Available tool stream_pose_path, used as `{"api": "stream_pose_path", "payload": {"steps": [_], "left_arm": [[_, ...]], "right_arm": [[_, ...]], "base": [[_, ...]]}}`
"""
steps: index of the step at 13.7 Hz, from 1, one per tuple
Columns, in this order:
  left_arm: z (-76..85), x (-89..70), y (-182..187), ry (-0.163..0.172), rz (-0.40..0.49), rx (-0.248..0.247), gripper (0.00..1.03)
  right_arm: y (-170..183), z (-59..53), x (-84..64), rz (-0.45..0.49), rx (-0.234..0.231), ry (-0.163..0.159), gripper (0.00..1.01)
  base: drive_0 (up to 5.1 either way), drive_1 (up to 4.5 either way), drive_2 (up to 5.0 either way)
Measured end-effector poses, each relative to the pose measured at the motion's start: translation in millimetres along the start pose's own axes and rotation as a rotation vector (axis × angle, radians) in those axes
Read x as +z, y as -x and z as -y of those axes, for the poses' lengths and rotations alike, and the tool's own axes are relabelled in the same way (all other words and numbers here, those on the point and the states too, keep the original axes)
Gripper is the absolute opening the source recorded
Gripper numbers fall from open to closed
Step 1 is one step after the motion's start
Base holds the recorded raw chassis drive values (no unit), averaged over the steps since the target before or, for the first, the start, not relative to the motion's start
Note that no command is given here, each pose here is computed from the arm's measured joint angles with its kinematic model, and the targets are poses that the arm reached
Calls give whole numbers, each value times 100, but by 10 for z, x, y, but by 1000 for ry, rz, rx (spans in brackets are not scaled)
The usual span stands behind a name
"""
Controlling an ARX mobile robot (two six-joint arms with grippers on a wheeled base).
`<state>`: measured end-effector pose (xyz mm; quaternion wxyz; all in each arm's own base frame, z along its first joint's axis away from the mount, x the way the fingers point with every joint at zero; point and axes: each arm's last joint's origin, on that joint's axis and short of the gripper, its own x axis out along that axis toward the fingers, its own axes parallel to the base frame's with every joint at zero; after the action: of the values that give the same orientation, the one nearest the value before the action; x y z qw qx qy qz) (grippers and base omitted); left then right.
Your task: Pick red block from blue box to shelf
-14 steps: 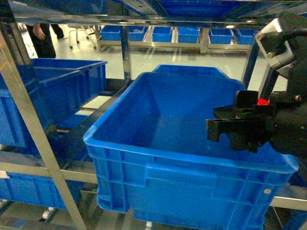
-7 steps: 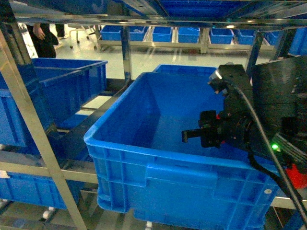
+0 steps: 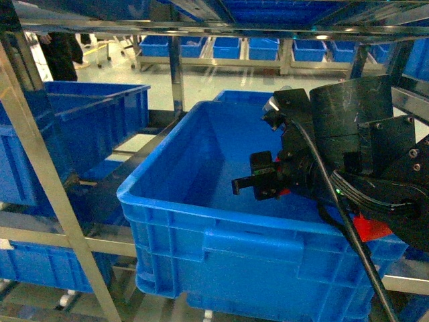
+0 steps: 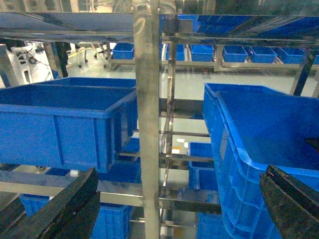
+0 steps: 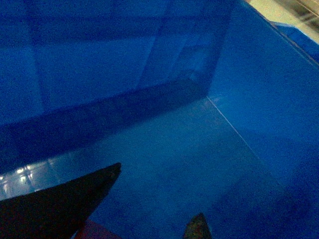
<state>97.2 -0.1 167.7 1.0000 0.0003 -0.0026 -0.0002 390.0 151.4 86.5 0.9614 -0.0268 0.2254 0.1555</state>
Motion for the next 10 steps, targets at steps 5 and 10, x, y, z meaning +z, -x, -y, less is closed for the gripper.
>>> {"api": "stream_pose_path", "payload": {"steps": [5, 10], "left_arm": [[0, 0, 0, 0, 0, 0, 98], [0, 0, 0, 0, 0, 0, 98]], "right_arm": [[331, 127, 134, 83, 40, -59, 98], [663, 177, 71, 98, 56, -105, 98]], "base": [[0, 0, 0], [0, 0, 0]]}}
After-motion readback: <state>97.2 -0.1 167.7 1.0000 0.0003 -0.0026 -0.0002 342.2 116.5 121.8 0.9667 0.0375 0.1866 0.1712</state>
